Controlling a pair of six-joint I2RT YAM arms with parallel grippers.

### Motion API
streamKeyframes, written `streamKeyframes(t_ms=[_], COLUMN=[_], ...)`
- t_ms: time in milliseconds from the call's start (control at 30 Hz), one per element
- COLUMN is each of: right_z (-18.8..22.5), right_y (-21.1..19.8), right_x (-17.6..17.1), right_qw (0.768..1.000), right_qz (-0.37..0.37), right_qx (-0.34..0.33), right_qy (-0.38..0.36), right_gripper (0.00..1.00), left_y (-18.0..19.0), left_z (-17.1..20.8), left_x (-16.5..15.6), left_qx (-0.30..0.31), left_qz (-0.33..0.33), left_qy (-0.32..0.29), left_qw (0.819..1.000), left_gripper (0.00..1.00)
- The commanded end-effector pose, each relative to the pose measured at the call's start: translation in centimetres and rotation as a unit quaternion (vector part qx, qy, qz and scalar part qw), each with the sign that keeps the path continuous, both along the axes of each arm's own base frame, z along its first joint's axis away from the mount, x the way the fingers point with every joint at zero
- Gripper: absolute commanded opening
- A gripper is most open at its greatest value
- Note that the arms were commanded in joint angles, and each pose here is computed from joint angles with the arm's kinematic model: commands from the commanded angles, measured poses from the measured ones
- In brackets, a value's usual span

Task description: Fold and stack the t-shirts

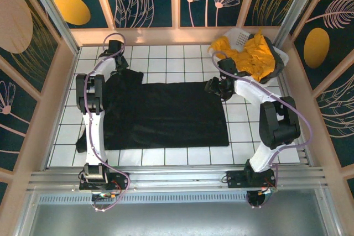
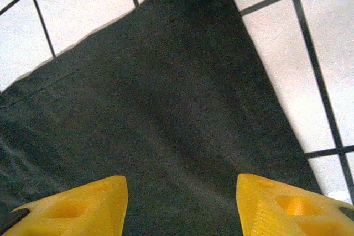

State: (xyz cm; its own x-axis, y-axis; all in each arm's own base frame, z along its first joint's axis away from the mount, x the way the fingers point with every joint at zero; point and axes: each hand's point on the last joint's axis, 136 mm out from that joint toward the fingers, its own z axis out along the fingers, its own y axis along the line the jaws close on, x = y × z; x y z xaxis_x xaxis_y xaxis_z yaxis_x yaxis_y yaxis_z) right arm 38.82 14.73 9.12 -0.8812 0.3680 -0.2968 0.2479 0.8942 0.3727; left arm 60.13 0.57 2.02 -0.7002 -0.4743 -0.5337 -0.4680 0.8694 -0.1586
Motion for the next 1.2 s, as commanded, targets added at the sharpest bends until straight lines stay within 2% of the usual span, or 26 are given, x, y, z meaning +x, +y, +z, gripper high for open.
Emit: streamKeyframes(t_ms=[0, 200, 367, 633, 1033, 1167], right_z=[0.5, -0.1, -2.8, -5.2, -7.8, -8.0], right_y=[-1.6, -3.9, -4.1, -3.2, -1.4, -2.6], right_x=[2.1, 5.7, 7.9, 10.0, 9.9, 8.9], right_qw=[0.998, 0.988, 0.982, 0.982, 0.985, 0.977], right_qz=[-0.033, -0.093, -0.1, -0.097, -0.091, -0.116], right_qx=[-0.04, -0.117, -0.161, -0.16, -0.145, -0.177], right_qy=[-0.027, -0.039, -0.017, -0.007, 0.019, 0.029], right_gripper=[0.53, 0.44, 0.4, 0.4, 0.41, 0.38], left_y=[-1.5, -1.5, -1.7, -1.7, -2.0, -1.9], left_z=[-0.9, 4.0, 5.6, 7.5, 7.8, 7.9], left_x=[-2.3, -2.4, -3.2, -4.1, -4.2, -4.4], left_qx=[-0.013, -0.027, -0.034, -0.033, -0.038, -0.037], left_qz=[-0.022, -0.008, -0.006, -0.014, -0.022, -0.02], left_qy=[0.041, -0.005, -0.013, -0.022, -0.017, -0.017], left_qw=[0.999, 1.0, 0.999, 0.999, 0.999, 0.999], left_gripper=[0.0, 0.0, 0.0, 0.0, 0.0, 0.0])
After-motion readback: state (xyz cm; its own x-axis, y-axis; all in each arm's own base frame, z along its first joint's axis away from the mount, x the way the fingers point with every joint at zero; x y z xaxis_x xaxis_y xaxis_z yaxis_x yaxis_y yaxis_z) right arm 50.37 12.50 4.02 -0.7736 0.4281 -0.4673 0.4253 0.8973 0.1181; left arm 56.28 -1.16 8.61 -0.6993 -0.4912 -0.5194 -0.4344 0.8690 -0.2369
